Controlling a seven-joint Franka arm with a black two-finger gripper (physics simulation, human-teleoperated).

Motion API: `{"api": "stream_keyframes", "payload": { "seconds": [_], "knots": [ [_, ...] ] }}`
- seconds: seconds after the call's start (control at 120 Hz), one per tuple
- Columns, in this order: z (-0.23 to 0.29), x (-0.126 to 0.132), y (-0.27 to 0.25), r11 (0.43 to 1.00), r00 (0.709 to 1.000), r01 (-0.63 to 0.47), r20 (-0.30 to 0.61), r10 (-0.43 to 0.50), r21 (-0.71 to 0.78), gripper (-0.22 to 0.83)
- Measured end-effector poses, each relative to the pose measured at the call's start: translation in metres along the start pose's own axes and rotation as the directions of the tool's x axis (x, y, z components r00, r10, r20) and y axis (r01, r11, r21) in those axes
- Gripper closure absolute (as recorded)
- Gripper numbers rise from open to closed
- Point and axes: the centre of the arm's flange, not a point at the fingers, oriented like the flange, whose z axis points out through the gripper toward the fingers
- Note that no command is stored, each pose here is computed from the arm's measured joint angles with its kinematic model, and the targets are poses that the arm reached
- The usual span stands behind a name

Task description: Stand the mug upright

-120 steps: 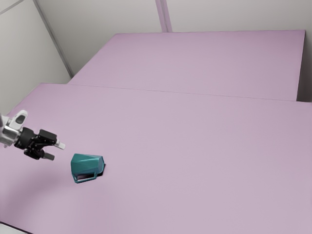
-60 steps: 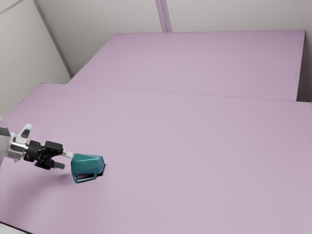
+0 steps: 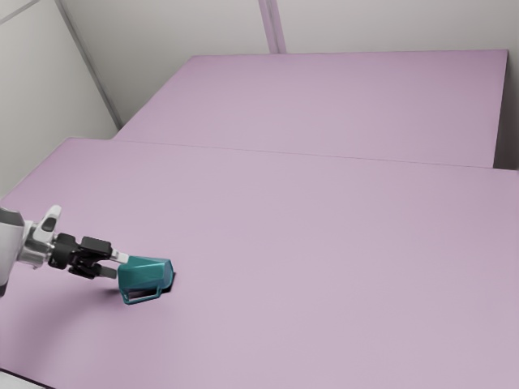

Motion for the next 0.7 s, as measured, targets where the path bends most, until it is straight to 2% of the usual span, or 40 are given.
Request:
{"api": "stream_keyframes", "payload": {
  "seconds": [0.7],
  "knots": [
    [0.023,-0.003,0.012,0.996,0.996,-0.076,0.037,0.077,-0.036,0.02]
  ]
}}
